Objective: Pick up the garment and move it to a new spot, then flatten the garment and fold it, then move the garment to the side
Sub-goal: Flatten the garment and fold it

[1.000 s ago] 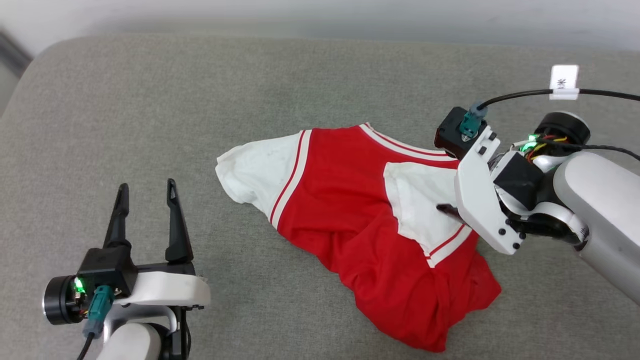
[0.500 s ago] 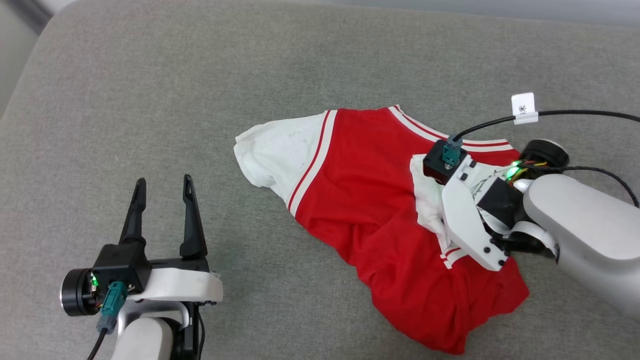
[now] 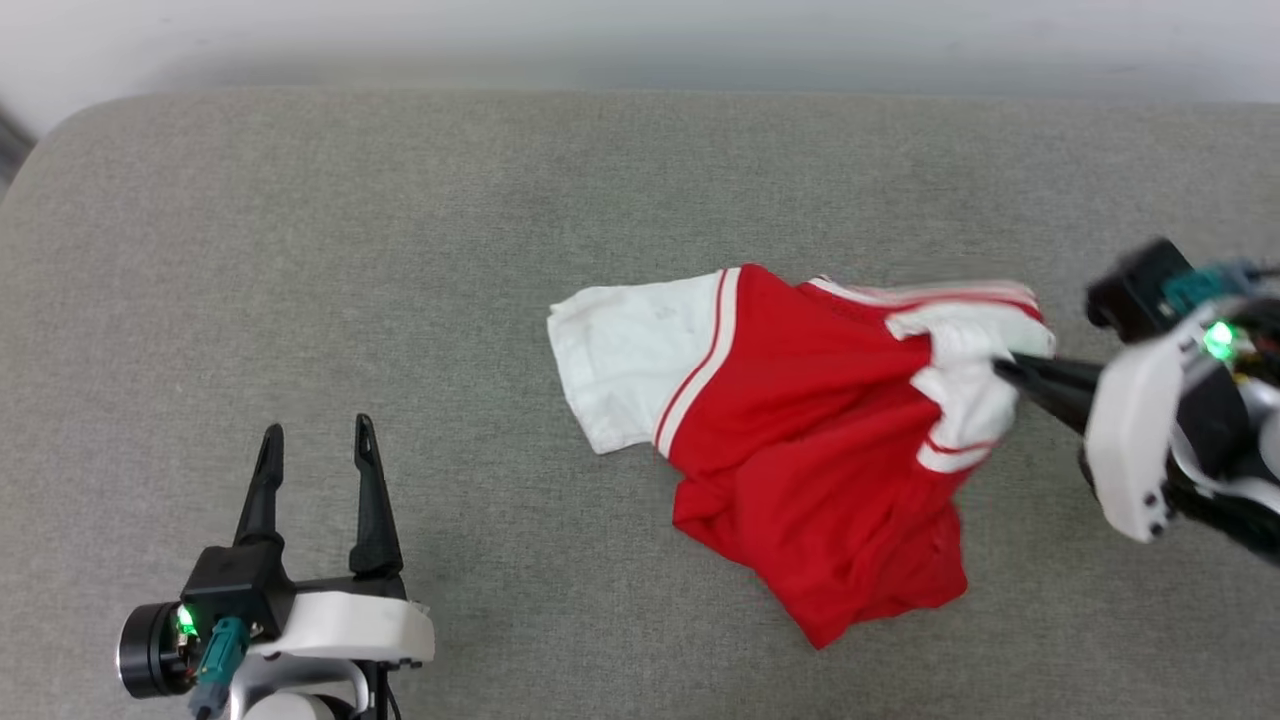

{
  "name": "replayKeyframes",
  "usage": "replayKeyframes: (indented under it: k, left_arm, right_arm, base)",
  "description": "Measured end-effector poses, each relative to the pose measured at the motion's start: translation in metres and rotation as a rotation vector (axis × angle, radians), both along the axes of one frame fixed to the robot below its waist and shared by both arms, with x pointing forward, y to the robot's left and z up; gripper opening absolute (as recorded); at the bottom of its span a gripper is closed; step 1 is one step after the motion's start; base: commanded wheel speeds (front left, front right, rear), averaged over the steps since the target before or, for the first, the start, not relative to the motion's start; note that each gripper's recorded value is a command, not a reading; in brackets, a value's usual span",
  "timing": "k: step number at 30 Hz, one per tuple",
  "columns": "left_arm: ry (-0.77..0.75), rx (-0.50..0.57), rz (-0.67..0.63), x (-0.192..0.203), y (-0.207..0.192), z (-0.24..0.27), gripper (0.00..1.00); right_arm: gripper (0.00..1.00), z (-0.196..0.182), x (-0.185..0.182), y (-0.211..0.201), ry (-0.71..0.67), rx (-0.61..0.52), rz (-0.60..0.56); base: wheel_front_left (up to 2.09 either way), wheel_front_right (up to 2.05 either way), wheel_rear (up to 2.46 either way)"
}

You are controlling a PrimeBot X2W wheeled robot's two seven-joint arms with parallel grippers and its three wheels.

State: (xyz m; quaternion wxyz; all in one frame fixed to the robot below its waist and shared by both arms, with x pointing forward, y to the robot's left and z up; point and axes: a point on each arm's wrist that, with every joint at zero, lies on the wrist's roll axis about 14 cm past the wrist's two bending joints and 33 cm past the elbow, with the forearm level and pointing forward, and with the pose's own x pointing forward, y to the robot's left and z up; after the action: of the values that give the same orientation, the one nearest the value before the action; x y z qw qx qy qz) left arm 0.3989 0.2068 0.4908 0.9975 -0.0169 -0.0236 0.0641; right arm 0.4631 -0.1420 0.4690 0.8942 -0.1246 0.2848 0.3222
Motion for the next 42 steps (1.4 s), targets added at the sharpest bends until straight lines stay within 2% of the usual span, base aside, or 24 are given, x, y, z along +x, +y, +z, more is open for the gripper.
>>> replayKeyframes:
  k: [4, 9, 11, 15, 16, 17, 20, 21, 25, 27, 29, 36, 42]
  left_arm:
    - [0.012, -0.004, -0.015, -0.002, -0.004, -0.004, 1.0]
    - [0.023, -0.005, -0.019, -0.005, -0.005, -0.008, 1.0]
    - [0.026, -0.004, -0.023, -0.006, -0.006, -0.009, 1.0]
    - [0.032, -0.003, -0.028, -0.007, -0.007, -0.01, 1.0]
    - [0.035, -0.003, -0.032, -0.008, -0.009, -0.011, 1.0]
    - [0.038, -0.003, -0.035, -0.009, -0.01, -0.012, 1.0]
    - [0.035, -0.001, -0.049, -0.011, -0.015, -0.011, 1.0]
    - [0.038, 0.001, -0.053, -0.013, -0.016, -0.011, 1.0]
    - [0.046, 0.0, -0.06, -0.013, -0.018, -0.014, 1.0]
    - [0.052, -0.001, -0.063, -0.013, -0.019, -0.016, 1.0]
    - [0.054, -0.002, -0.064, -0.011, -0.019, -0.017, 1.0]
    - [0.052, 0.006, -0.068, 0.0, -0.017, -0.018, 1.0]
    - [0.07, 0.003, -0.051, 0.009, -0.009, -0.026, 1.0]
  right_arm:
    - [0.0, -0.035, -0.024, -0.05, 0.064, -0.013, -0.141]
    - [0.0, -0.084, -0.072, -0.088, 0.196, -0.032, -0.263]
    - [0.0, -0.097, -0.09, -0.097, 0.234, -0.054, -0.284]
    - [0.0, -0.102, -0.104, -0.102, 0.245, -0.02, -0.335]
    - [0.32, -0.101, -0.104, -0.102, 0.236, -0.006, -0.351]
    - [1.0, -0.099, -0.105, -0.104, 0.222, 0.0, -0.359]
    - [1.0, -0.062, -0.085, -0.113, 0.071, 0.023, -0.379]
    - [1.0, -0.028, -0.069, -0.118, -0.025, 0.019, -0.369]
    - [1.0, 0.021, -0.043, -0.113, -0.138, -0.013, -0.323]
    - [1.0, 0.041, -0.03, -0.108, -0.169, -0.066, -0.285]
    - [1.0, 0.048, -0.022, -0.104, -0.135, -0.123, -0.261]
    - [1.0, 0.024, -0.009, -0.094, 0.14, -0.349, -0.193]
    - [1.0, -0.001, 0.018, -0.055, 0.231, -0.411, -0.098]
  base:
    - [0.0, 0.0, 0.0]
    - [0.0, 0.0, 0.0]
    - [0.0, 0.0, 0.0]
    - [0.0, 0.0, 0.0]
    - [0.0, 0.0, 0.0]
    - [0.0, 0.0, 0.0]
    - [0.0, 0.0, 0.0]
    - [0.0, 0.0, 0.0]
    - [0.0, 0.0, 0.0]
    - [0.0, 0.0, 0.0]
    - [0.0, 0.0, 0.0]
    - [0.0, 0.0, 0.0]
    - [0.0, 0.0, 0.0]
